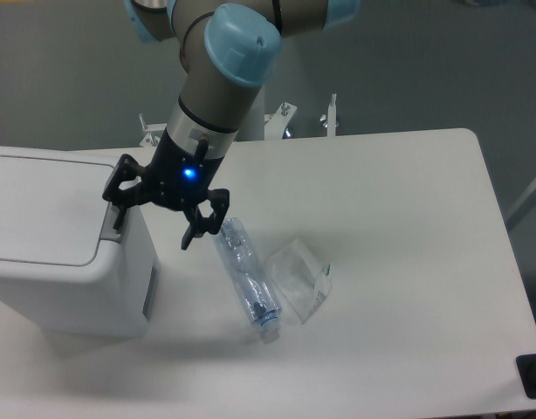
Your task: Open the trash can
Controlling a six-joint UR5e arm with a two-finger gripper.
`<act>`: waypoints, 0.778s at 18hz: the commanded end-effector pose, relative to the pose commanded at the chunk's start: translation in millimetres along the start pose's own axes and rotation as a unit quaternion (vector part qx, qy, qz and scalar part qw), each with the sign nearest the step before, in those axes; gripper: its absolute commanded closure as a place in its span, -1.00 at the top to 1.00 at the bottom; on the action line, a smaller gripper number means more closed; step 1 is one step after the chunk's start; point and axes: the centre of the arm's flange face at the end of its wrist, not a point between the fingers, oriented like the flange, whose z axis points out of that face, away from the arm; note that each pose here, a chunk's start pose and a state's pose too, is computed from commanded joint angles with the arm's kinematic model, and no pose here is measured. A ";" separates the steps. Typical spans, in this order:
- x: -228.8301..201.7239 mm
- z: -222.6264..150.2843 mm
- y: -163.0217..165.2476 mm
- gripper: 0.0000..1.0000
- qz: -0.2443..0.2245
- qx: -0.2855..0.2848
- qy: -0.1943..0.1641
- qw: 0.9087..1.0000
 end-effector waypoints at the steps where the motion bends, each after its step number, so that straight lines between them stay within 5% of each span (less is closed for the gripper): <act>1: -0.1 0.0 0.0 1.00 0.000 0.000 -0.001 1.000; 14: -1.1 -0.8 4.4 1.00 0.000 -0.005 -0.014 1.000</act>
